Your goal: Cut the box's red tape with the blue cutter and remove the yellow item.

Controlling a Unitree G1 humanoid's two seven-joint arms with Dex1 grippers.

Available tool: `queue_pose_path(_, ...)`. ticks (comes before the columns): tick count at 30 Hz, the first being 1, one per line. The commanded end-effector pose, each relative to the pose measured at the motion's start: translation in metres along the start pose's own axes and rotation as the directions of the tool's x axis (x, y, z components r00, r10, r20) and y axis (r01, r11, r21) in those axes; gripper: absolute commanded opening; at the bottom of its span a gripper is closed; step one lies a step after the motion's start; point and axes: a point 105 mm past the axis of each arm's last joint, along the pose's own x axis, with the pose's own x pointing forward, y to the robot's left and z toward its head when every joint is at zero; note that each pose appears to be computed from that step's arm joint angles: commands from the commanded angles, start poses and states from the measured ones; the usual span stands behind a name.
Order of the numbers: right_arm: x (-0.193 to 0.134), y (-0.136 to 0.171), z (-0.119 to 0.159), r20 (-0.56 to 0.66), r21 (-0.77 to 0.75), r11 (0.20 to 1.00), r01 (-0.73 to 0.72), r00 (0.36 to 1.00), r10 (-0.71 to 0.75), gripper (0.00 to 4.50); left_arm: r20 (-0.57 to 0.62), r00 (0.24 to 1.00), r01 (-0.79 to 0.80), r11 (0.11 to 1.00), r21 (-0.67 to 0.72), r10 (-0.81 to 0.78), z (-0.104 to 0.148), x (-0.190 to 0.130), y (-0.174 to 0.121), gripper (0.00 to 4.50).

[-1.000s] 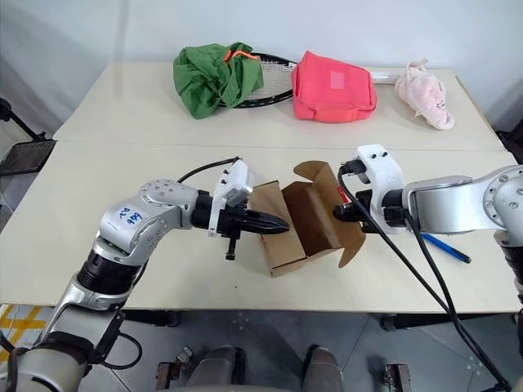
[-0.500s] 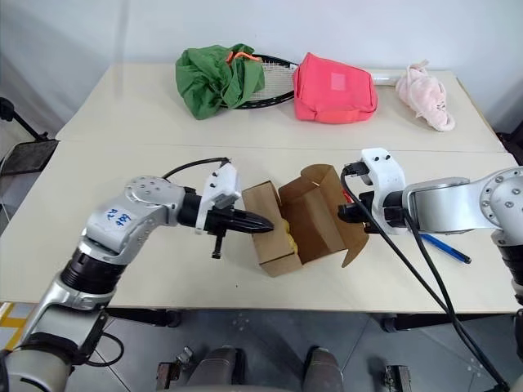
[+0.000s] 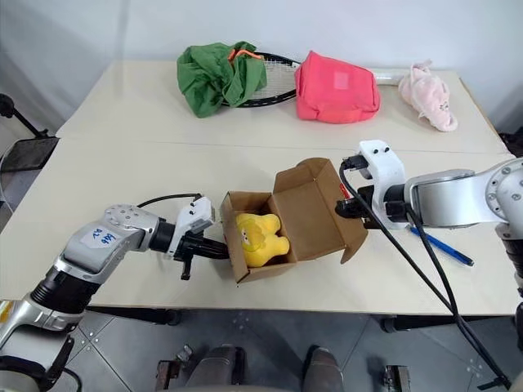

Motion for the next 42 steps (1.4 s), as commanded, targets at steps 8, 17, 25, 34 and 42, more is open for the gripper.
queue_pose_path(8, 0.001, 0.004, -0.002, -0.004, -0.057, 0.998, 0.036, 0.999, -0.036, 0.02, 0.056, 0.996, 0.067, 0.998, -0.014, -0.066, 0.007, -0.028, -0.023, 0.0)
queue_pose_path(17, 0.005, 0.004, 0.001, 0.013, -0.063, 0.997, 0.043, 0.999, -0.042, 0.02, 0.257, 0.957, 0.123, 0.991, 0.056, -0.133, 0.052, -0.058, -0.036, 0.0)
queue_pose_path(25, 0.006, 0.004, 0.003, 0.02, -0.071, 0.996, 0.045, 0.999, -0.044, 0.02, 0.365, 0.909, 0.174, 0.979, 0.105, -0.201, 0.083, -0.027, -0.045, 0.0)
queue_pose_path(34, 0.007, 0.007, 0.004, 0.022, -0.072, 0.997, 0.033, 0.999, -0.032, 0.02, 0.189, 0.979, 0.064, 0.994, 0.087, -0.08, 0.05, 0.004, -0.022, 0.0)
queue_pose_path(42, 0.005, 0.015, 0.003, 0.018, -0.08, 0.997, 0.005, 1.0, -0.003, 0.02, 0.133, 0.991, -0.026, 1.0, 0.017, 0.023, 0.027, -0.002, -0.006, 0.0)
